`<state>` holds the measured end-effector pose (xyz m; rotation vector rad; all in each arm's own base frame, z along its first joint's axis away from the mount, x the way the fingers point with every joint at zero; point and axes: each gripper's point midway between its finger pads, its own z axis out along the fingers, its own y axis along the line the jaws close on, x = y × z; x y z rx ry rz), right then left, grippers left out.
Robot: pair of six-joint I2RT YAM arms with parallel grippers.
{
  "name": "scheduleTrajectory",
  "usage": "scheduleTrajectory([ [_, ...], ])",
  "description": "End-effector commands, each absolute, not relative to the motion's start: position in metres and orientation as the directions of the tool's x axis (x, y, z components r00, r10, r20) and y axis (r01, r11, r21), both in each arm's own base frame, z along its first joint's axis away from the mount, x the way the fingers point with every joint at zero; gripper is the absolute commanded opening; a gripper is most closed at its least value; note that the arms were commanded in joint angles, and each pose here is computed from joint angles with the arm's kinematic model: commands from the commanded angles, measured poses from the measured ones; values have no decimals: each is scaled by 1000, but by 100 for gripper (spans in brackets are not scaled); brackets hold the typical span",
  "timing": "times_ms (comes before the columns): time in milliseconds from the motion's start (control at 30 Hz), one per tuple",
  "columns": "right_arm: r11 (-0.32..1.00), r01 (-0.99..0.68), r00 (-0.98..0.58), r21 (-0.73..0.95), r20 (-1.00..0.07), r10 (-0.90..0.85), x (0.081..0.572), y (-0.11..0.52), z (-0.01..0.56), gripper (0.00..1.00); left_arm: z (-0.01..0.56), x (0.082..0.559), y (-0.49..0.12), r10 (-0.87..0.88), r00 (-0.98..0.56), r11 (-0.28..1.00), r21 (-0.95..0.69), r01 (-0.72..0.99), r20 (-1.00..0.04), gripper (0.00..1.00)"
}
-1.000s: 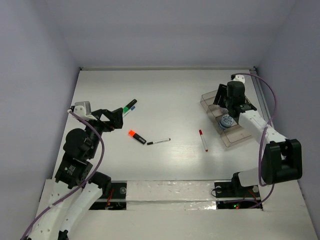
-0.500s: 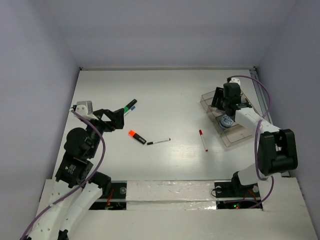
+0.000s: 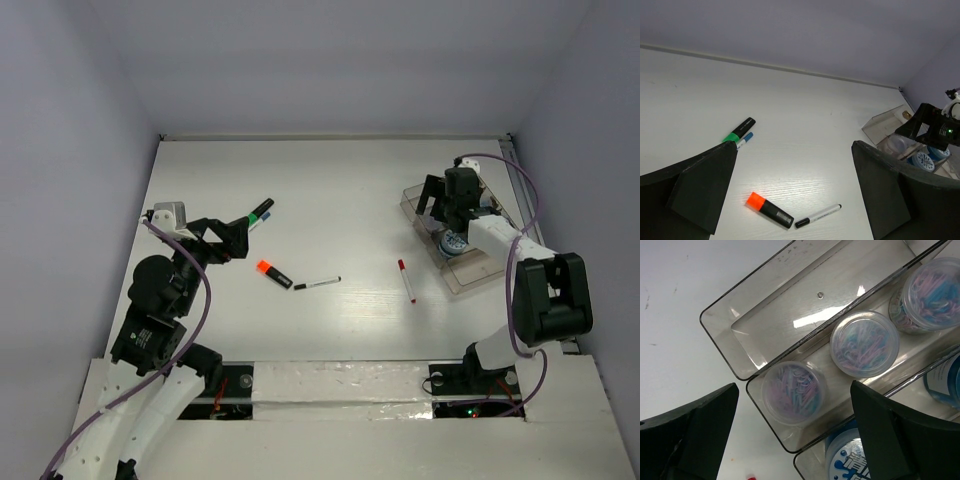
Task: Sort the stationery into containers
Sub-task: Place the stationery in the storage box, then pick up the pen from the center of the board.
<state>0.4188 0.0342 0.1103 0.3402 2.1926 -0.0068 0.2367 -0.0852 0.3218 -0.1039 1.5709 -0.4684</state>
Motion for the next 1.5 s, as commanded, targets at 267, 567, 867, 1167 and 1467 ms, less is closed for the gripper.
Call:
scheduleTrajectory([
  [267,973,-76,-430,217,-888,164,413,105,191,100,330,243,-84,-351,-31,910,-348,224,-936,99],
  [567,766,-621,-454,163,-872,-182,344,324,187,99,330,247,-70,-350,-13,924,-347,160,-937,99],
  [867,609,-787,-441,95,-777,-449,294,449,114,86,329,249,-63,-352,-7,928,-350,130,-936,99],
  [1167,584,-807,-476,90,-685,-552,278,476,60,76,330,248,-63,-355,-3,927,-352,133,-935,99],
  [1467,619,-785,-475,-6,-635,-609,284,490,18,28,331,246,-64,-358,0,925,-354,139,-934,99],
])
